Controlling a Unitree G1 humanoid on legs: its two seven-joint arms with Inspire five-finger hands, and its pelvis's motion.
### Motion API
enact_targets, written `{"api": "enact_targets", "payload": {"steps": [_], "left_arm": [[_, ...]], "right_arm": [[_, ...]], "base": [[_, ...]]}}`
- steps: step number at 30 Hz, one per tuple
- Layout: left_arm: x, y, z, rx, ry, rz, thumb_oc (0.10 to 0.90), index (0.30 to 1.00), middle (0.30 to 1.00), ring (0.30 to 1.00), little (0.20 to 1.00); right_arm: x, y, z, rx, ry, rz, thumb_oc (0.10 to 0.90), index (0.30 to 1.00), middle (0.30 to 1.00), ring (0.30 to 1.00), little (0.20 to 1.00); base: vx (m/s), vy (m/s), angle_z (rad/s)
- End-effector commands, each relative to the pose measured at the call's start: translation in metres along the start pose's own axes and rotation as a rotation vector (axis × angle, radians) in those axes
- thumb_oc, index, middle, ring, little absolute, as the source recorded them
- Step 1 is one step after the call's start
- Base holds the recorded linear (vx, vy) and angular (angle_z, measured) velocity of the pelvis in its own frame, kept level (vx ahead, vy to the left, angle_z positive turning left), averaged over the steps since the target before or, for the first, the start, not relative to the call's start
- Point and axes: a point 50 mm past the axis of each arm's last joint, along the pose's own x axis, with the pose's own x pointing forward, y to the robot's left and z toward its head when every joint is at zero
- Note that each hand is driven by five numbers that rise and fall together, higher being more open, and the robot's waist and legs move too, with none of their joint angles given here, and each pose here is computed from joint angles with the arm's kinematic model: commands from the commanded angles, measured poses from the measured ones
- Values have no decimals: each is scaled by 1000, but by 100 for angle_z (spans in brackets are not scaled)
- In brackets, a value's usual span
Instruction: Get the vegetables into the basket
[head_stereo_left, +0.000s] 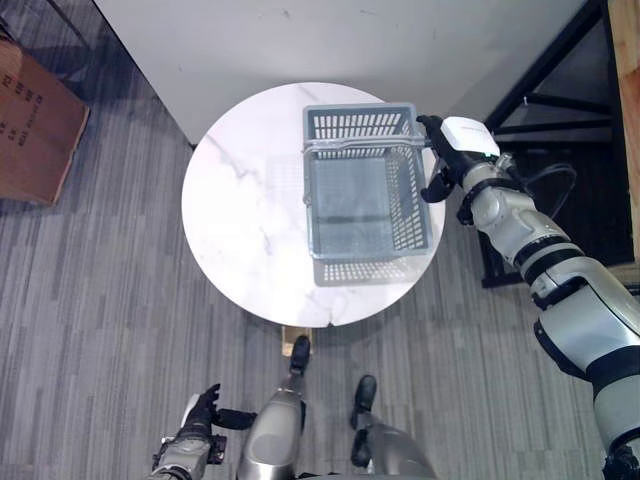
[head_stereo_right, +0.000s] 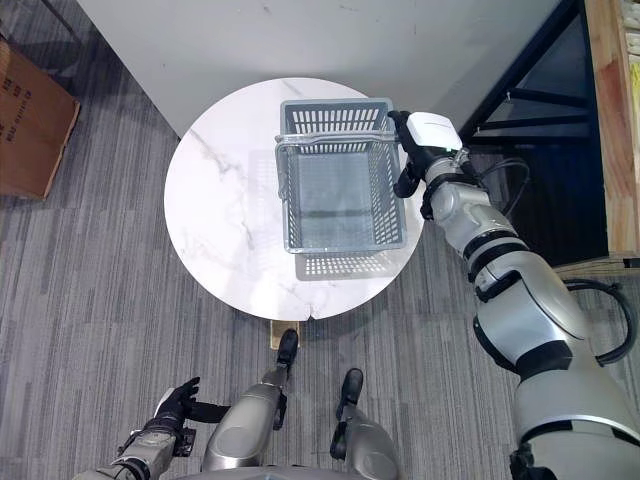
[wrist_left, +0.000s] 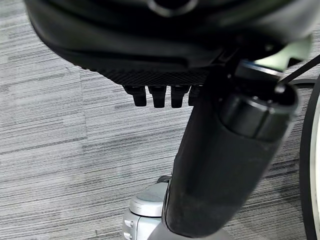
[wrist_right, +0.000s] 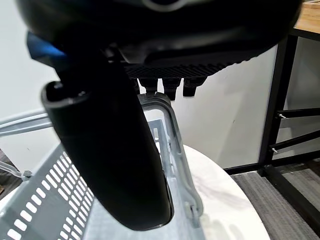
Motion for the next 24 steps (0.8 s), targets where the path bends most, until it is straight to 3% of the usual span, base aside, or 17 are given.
{"api": "enact_targets", "payload": {"steps": [1,2,4,12,19,21,22,23,24], "left_arm": [[-3,14,-17,37,50,55,900,1000,1000,1000,1000],[-3,14,-16,36,48,57,900,1000,1000,1000,1000],[-3,14,-15,34,44,60,900,1000,1000,1000,1000],[-3,17,-15,32,50,71,900,1000,1000,1000,1000],[-1,15,-10,33,34,66,900,1000,1000,1000,1000],[-1,14,-10,34,32,65,900,1000,1000,1000,1000],[-1,13,-9,39,28,63,900,1000,1000,1000,1000],[-1,13,-9,40,27,60,900,1000,1000,1000,1000],[-1,12,-9,39,27,59,900,1000,1000,1000,1000]], "right_arm": [[13,-52,34,20,-120,-202,553,514,514,514,514],[13,-53,35,24,-124,-206,624,613,613,613,613],[14,-56,44,36,-154,-218,900,1000,1000,1000,1000],[15,-64,61,38,-218,-229,900,1000,1000,1000,1000],[19,-49,53,46,-139,-188,900,1000,1000,1000,1000],[19,-44,49,47,-120,-175,610,594,594,594,594],[18,-38,44,43,-96,-158,610,594,594,594,594],[18,-33,42,47,-80,-148,400,300,300,300,300],[17,-26,38,50,-62,-131,400,300,300,300,300]], "base": [[0,0,0],[0,0,0],[0,0,0],[0,0,0],[-1,1,1],[0,0,5],[3,-1,5],[4,0,5],[4,-2,5]]}}
